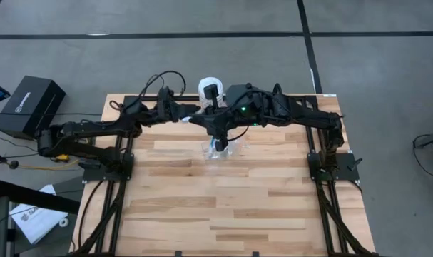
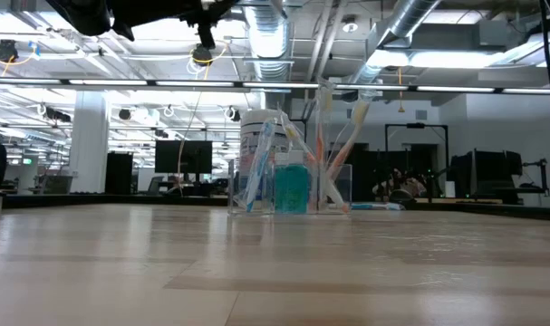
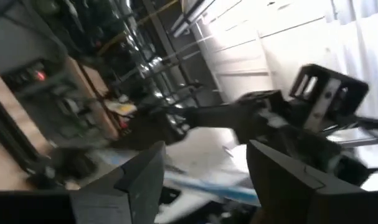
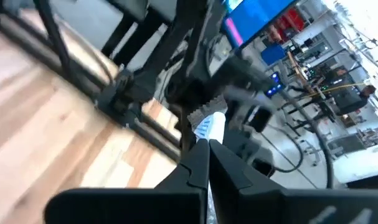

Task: Pick & Place toothbrushing station
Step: Put the bottom blue toothbrush into the transparent organizer

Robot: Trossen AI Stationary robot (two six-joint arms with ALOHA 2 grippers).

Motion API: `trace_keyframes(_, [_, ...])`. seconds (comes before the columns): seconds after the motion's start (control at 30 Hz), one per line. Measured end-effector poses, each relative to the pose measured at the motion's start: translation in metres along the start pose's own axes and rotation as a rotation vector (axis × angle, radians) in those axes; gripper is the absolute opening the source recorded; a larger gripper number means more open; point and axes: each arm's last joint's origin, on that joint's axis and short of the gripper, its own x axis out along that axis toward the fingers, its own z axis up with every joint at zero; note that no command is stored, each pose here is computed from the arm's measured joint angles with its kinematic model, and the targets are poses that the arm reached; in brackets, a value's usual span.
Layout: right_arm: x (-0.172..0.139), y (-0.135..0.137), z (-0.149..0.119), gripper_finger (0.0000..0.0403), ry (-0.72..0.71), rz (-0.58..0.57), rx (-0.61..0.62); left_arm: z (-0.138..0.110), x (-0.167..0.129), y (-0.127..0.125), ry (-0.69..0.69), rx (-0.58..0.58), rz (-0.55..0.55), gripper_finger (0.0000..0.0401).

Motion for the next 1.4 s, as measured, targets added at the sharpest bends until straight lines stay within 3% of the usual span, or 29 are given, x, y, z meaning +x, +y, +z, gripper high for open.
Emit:
trace_keyframes(0.13, [-0.012,-0.012,0.001,0.0,-0.033,-0.048,0.098,0.013,-0.005,0.009,0.027,0.126,0.041,0.0216])
trace_keyframes(0.33, [-0.035,-0.04,0.002,0.0,-0.166,-0.134,0.34,0.037,-0.017,0.013,-0.014,0.379,0.073,0.0192])
trace_keyframes(0.63, [-0.062,-0.055,0.011,0.0,-0.32,-0.175,0.659,0.057,-0.034,0.0,-0.056,0.533,0.059,0.0176])
trace_keyframes(0.77, [-0.057,-0.048,0.016,0.0,-0.312,-0.171,0.754,0.059,-0.039,-0.01,-0.076,0.58,0.043,0.0175])
trace_keyframes(0.97, [-0.021,-0.017,0.017,0.0,-0.308,-0.17,0.83,0.057,-0.044,-0.021,-0.038,0.593,-0.001,0.0175])
trace_keyframes(1.4, [0.026,0.043,-0.027,0.0,-0.296,-0.3,0.991,0.05,-0.054,-0.033,0.048,0.567,-0.005,0.0171])
